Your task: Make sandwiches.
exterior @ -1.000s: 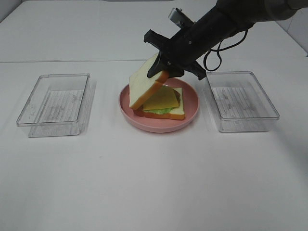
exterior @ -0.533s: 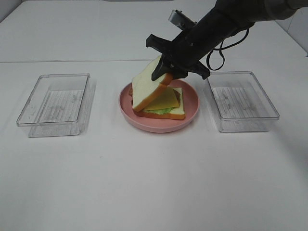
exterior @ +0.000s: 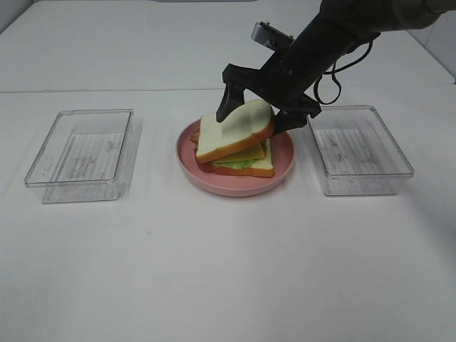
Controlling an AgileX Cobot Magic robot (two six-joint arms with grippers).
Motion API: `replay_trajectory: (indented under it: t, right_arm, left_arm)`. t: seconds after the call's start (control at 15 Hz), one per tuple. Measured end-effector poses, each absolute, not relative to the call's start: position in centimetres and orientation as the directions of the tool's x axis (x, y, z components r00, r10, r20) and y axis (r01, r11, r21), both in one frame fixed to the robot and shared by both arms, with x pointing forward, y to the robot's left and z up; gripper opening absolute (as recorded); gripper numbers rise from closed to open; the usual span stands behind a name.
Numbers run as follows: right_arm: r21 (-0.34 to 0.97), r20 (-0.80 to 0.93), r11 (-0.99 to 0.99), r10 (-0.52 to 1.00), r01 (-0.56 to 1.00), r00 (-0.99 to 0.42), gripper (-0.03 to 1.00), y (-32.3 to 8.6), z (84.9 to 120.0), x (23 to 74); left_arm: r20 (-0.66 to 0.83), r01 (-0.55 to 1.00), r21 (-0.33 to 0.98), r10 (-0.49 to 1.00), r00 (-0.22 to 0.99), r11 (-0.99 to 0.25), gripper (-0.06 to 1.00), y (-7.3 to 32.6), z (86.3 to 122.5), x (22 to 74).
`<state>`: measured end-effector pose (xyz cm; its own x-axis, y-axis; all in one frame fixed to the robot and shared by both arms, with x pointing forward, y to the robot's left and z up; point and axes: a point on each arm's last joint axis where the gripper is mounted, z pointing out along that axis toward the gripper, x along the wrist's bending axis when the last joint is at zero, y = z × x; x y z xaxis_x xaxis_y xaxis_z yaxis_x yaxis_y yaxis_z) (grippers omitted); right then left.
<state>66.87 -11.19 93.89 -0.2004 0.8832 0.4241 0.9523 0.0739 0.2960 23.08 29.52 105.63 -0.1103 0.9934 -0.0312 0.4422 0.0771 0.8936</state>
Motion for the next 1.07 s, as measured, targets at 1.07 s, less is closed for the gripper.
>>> replay_trajectory:
  t: [1.07]
  right_arm:
    - [0.245,-0.061,0.050,0.998,0.968,-0.036,0.93,-25.9,102.7,65.2]
  left_arm:
    - [-0.031,0.442,0.894,0.993,-0.110,0.077,0.99,29.5,105.6,23.1]
